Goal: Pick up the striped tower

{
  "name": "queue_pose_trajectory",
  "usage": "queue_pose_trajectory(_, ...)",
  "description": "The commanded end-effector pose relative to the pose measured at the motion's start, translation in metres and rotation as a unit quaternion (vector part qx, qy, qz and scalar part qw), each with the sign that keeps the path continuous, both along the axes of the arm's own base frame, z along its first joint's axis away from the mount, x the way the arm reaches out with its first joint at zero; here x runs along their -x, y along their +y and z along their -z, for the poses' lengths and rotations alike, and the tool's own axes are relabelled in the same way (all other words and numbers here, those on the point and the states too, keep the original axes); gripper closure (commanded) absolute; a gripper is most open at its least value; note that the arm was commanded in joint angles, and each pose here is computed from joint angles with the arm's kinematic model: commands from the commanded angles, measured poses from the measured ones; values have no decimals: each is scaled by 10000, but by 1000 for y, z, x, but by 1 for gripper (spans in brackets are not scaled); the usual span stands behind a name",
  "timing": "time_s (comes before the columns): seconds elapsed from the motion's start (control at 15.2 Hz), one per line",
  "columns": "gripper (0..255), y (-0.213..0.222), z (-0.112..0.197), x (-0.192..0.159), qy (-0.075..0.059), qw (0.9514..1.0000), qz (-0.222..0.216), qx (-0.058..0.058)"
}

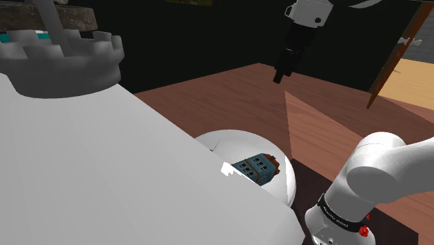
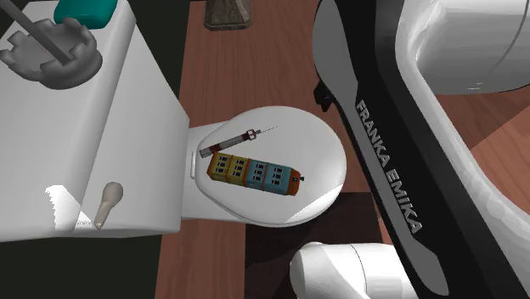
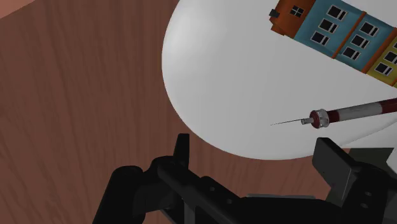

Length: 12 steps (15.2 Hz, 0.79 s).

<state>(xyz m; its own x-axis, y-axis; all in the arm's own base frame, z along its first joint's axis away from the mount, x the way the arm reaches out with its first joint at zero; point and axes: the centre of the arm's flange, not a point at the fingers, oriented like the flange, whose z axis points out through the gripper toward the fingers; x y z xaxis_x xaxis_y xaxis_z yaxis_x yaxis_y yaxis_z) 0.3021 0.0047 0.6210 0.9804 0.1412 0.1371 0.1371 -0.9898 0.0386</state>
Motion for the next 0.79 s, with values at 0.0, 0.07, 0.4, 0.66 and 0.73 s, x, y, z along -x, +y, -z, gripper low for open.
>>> queue_pose_trajectory(0.0, 0, 0, 0, 0, 0, 10000, 0, 0)
queue_pose_trajectory(0.07, 0, 9, 10, 0, 14, 9998, 200, -15)
queue_pose_trajectory(0.4, 0, 56, 57, -5, 83, 9927, 1196, -89)
queue_pose_trajectory(0.66, 0, 93, 95, -15, 138, 9799, 1986, -148)
queue_pose_trajectory(0.73, 0, 102, 104, -19, 152, 9757, 2181, -162)
